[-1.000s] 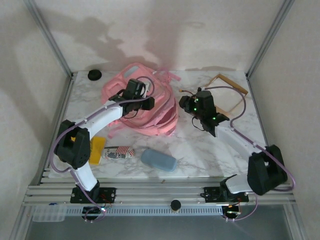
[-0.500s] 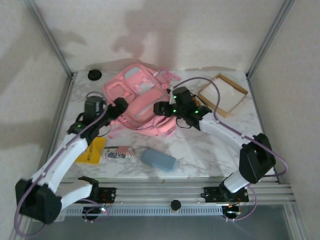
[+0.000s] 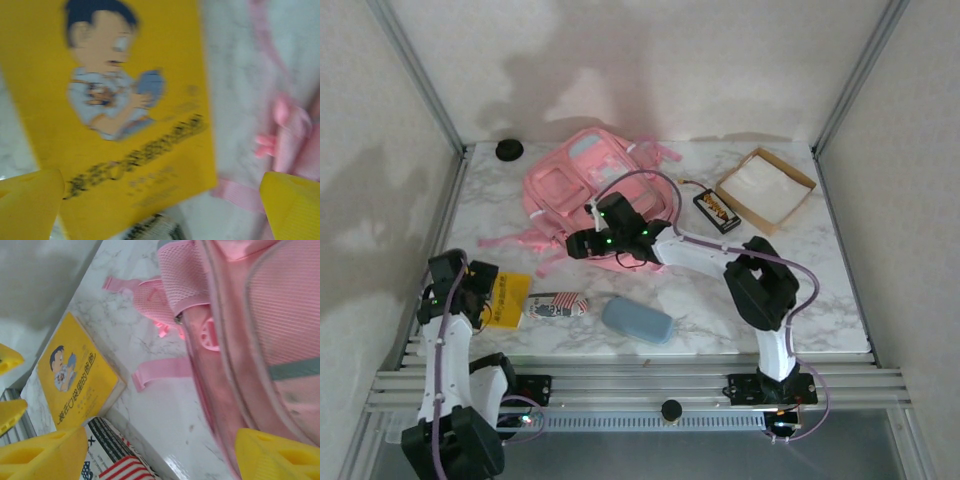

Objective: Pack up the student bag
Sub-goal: Move the book to the middle-left of the table.

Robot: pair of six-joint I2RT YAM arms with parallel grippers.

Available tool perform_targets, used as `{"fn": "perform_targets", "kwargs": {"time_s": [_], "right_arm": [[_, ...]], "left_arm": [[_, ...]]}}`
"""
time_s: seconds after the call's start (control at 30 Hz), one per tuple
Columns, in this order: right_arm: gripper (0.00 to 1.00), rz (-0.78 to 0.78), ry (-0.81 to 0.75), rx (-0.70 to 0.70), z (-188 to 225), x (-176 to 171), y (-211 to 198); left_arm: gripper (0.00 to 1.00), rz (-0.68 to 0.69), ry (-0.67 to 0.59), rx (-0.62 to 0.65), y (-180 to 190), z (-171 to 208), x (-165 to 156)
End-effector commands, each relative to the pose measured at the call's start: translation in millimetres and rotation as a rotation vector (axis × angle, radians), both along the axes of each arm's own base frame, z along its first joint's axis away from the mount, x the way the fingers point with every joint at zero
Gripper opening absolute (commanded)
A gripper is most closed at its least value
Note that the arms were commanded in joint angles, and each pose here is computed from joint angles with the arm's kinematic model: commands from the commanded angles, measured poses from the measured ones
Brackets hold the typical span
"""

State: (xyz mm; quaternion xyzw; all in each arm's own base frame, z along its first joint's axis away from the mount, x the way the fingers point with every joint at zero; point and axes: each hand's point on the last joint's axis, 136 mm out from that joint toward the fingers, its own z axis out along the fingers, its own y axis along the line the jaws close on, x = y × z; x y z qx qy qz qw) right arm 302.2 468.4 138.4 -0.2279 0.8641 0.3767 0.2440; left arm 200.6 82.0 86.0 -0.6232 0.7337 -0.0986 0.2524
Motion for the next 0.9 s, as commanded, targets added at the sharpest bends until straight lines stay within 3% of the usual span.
{"fn": "perform_targets", "kwargs": {"time_s": [0.0, 0.17, 0.57, 0.87], "right_arm": [[0.79, 0.055, -0.022, 0.057, 11, -2, 28], [0.81, 0.082, -0.017, 0.071, 3, -1, 46], [0.96, 0.109, -0.043, 0.078, -3, 5, 70], [0.98, 0.119, -0.04, 0.072, -23, 6, 86]], "left_arm": [[1.0, 0.121, 0.089, -0.045, -1, -21, -31], [0.99, 0.179, 0.126, -0.026, 3, -38, -45], [0.99, 0.179, 0.129, -0.084, 0, -73, -33], [0.84, 0.15, 0.103, -0.093, 0, -80, -13]]}}
